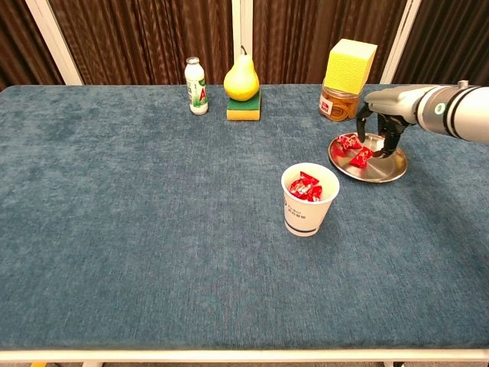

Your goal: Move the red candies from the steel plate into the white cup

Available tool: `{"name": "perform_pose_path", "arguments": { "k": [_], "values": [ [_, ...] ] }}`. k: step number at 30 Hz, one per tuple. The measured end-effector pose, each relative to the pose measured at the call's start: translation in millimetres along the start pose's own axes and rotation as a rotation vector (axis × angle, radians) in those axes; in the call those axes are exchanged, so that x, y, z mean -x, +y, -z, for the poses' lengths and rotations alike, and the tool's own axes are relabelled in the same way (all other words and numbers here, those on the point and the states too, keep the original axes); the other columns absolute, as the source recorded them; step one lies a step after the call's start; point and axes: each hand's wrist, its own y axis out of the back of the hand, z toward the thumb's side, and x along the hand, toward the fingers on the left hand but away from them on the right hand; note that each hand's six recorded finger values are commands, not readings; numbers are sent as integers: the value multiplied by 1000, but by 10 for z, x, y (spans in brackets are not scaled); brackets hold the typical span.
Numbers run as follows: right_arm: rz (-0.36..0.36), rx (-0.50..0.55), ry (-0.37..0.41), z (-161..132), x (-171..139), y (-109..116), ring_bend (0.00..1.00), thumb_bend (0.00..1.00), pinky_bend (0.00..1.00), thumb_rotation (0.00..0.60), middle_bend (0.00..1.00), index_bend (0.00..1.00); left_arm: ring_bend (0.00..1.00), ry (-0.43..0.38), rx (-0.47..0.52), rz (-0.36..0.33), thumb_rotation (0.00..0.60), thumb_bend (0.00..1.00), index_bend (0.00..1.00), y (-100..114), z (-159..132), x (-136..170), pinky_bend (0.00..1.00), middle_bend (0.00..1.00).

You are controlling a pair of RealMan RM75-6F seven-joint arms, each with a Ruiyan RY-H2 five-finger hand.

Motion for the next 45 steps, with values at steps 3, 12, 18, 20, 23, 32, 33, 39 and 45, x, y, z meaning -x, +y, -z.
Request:
{"name": "perform_pose_path", "arguments": {
  "k": [3,12,18,20,23,32,33,39,45],
  "values": [
    [3,-22,9,-63,33,3,972,219,1000,600,947,428,176,0,1,0,600,96,233,-1,1,2,161,163],
    [-16,-65,14,-142,76,-79,972,219,1000,600,947,451,176,6,3,1,600,96,233,-9,21,7,161,164],
    [-23,-73,3,-111,77,-117,972,219,1000,600,947,461,176,6,5,2,600,96,233,-17,27,7,161,163],
    [-24,-73,1,-110,78,-123,972,219,1000,600,947,466,176,6,5,2,600,96,233,-18,28,6,161,164],
    [-25,-73,1,-120,81,-129,973,222,1000,600,947,483,176,6,4,2,600,96,233,-17,28,6,161,163],
    [-23,-72,-3,-157,110,-144,978,310,1000,600,947,571,176,12,3,3,600,95,233,-23,45,19,161,163],
    [-21,-73,-4,-158,110,-141,978,317,1000,600,947,577,176,12,4,3,600,94,233,-23,45,18,161,163],
    [-2,-41,16,-198,58,-66,978,321,1000,600,947,581,176,10,4,0,600,96,233,-13,43,18,161,163],
    [36,23,107,-315,-211,112,978,318,1000,600,947,585,176,7,-4,-7,600,96,233,16,33,11,161,163]
  ]
}}
